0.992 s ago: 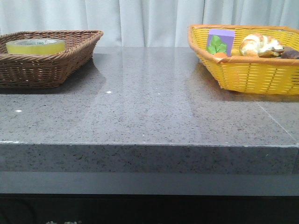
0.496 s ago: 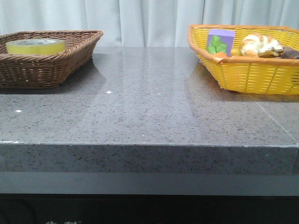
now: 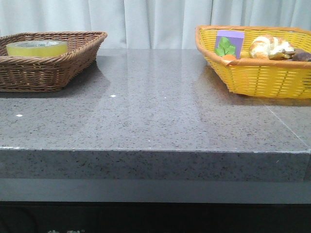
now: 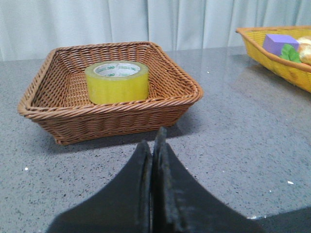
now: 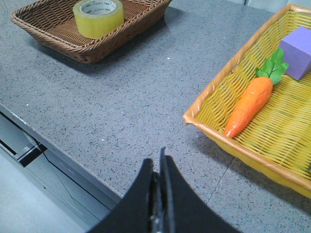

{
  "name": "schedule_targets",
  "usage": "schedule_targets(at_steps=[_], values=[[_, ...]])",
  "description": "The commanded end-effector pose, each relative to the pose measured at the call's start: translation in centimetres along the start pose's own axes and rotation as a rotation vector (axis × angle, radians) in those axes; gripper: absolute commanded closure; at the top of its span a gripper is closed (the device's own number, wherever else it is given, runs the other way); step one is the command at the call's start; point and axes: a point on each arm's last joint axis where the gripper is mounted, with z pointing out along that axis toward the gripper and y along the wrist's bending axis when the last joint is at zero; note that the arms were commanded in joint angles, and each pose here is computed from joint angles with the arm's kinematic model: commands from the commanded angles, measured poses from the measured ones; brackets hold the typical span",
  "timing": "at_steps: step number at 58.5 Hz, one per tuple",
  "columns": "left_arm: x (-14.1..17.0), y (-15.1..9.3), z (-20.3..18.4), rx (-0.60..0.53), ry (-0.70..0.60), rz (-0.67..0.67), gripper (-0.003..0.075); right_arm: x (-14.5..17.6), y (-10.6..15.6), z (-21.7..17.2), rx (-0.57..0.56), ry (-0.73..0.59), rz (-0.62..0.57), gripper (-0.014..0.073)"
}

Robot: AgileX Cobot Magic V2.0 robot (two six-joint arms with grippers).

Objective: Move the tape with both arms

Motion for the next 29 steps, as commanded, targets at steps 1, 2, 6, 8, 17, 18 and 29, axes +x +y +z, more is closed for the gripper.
schedule_targets(at_steps=[1,2,6,8,17,18,29], values=[[-1.0,0.3,-0.2,-0.034,-0.143,-0.051,0.0741,-1.4,0.0,-0.4,0.0,-0.097,0.003,0.0711],[-0.9,0.3,-0.2,-0.035,-0.147,-0.053,0.0741,-1.4,0.0,-0.4,0.0,-0.097,0.003,0.0711],[-0.3,0.4,-0.3,-0.051,-0.163,-0.07,0.0741,-1.4,0.0,-0.4,0.0,-0.097,0.003,0.0711],[0.0,0.5,-0.4,-0.061,-0.168,-0.076,0.0741,-1.4,0.0,-0.4,0.0,-0.097,0.003,0.0711],[0.8,0.5,-1.0,-0.085,-0.211,-0.096,0.0741,-1.4,0.0,-0.4,0.0,-0.097,0.003,0.0711],[0.9,0.5,-1.0,-0.085,-0.218,-0.098,0.0741,-1.4,0.0,-0.4,0.0,-0.097,0.003,0.0711],[2.2,0.6,-0.6,-0.099,-0.19,-0.114,0.0741,-1.4,0.0,-0.4,0.0,-0.1,0.003,0.0711]])
